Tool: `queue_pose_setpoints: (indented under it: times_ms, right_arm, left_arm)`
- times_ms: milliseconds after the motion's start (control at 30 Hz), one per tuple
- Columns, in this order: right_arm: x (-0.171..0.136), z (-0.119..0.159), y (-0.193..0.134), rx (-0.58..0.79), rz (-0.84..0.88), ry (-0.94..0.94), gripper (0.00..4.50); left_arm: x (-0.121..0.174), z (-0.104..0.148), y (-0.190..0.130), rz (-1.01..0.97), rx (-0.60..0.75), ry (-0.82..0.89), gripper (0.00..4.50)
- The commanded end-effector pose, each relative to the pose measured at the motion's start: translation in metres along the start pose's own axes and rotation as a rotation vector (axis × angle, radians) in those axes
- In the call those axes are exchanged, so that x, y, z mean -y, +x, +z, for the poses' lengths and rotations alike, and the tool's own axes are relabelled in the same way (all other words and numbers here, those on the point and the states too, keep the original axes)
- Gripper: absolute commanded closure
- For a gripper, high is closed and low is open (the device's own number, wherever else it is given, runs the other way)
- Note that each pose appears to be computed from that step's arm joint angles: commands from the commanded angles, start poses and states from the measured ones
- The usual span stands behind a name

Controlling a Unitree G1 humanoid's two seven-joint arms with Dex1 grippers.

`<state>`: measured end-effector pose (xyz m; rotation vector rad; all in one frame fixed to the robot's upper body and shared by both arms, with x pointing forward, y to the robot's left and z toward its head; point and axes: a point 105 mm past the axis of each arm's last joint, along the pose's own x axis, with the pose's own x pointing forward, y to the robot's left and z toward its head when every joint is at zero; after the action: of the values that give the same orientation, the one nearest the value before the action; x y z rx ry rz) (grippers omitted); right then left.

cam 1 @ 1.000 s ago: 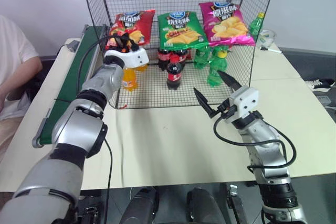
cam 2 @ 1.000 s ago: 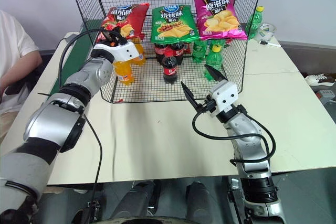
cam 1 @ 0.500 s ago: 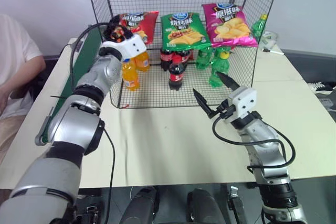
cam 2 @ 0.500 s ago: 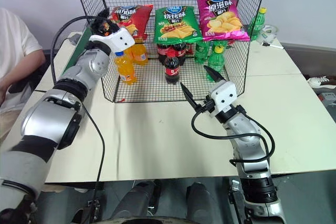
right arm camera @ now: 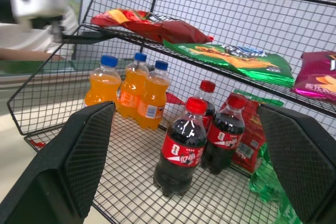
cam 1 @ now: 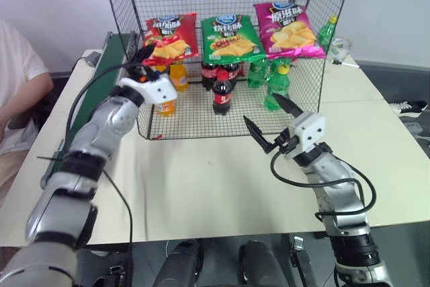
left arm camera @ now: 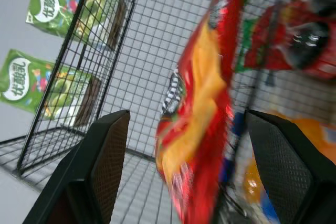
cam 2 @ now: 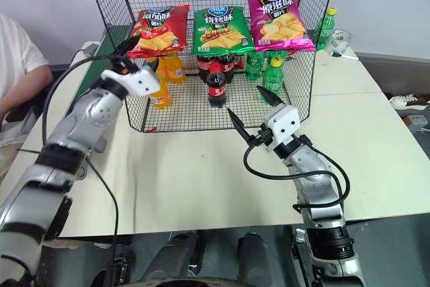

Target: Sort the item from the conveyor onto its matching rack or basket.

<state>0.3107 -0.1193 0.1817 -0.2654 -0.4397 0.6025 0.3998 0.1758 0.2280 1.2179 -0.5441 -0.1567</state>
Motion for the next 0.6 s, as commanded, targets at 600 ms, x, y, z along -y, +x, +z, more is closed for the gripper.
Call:
queue_pose_setpoints:
  times_ms: [600]
  right_arm:
    - [0.048,0.0,-0.075,-0.163,0.19,-0.076,0.0]
  left_arm:
    - [0.017,-0.034,-0.158,-0.445,-0.223,-0.955,0.88]
